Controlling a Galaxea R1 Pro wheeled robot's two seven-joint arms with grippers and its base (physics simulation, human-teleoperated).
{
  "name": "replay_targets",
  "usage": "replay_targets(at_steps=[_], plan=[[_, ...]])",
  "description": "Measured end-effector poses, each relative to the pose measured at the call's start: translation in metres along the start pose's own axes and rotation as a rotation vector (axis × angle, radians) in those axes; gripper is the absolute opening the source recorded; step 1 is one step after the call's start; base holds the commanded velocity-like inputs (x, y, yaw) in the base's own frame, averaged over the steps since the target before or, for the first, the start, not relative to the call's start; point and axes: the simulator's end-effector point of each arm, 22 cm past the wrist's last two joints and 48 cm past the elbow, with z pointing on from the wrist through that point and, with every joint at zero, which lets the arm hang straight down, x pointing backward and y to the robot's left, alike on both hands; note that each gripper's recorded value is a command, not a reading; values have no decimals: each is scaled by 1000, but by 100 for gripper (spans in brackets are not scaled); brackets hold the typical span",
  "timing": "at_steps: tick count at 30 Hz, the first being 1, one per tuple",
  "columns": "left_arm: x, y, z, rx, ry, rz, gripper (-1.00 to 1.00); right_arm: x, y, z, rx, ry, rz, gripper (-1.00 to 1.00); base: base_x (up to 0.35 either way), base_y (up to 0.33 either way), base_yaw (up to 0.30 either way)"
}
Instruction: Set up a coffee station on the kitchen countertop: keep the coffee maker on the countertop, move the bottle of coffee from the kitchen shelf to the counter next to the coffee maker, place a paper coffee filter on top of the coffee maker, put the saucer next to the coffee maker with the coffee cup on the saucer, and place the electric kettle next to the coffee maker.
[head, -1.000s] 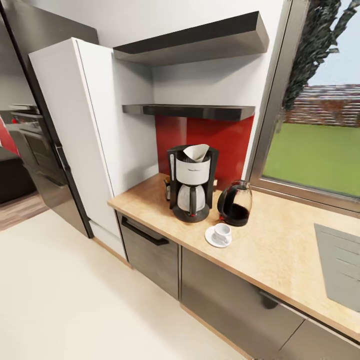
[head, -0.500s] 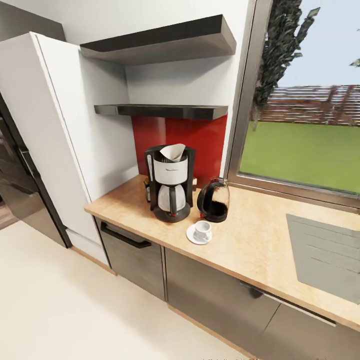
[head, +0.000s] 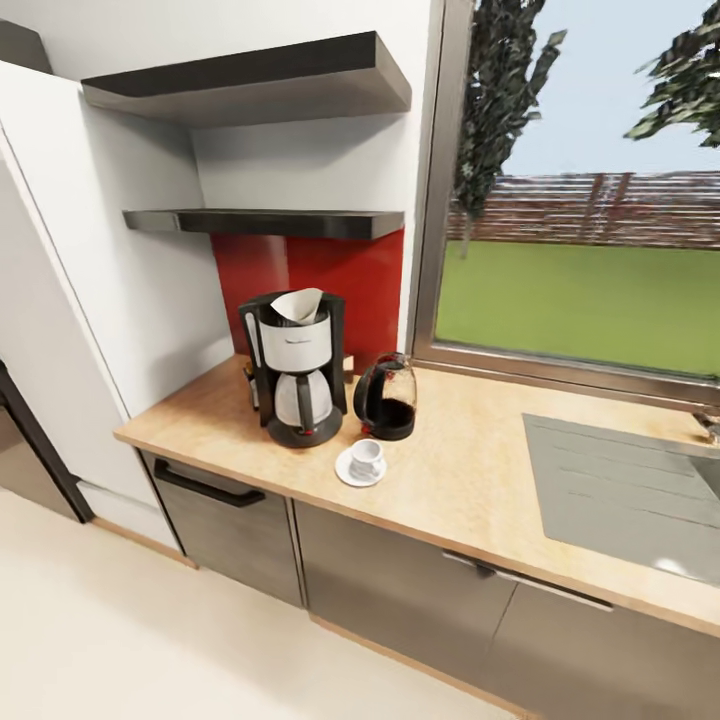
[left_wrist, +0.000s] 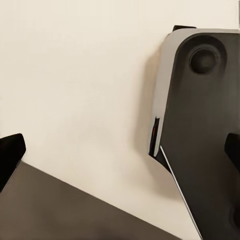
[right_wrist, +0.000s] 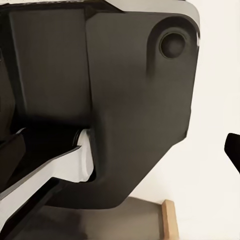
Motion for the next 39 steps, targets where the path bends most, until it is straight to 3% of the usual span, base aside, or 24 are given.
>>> replay_targets(at_steps=[5,9,12,21,34,39], plan=[[0,-1,0,1,0,1,100,-1,-2,0,1,-2,6,100,0,0,-205],[0,-1,0,2,0,1,100,-12,-34,-4,37,-26,23,100,0,0,-241],[0,-1,0,1,0,1,100,-12,-41,-4,45,-27,26,100,0,0,-263],[1,0,0,1,2,2,100,-12,-43,-5,48,-24,24,100,0,0,-264],[3,0,0,1,4,4,100,-14,-42,-4,53,-35,12,100,0,0,-29],[3,1,0,0,4,4,100,-29,-45,-6,58,-104,6,100,0,0,0]])
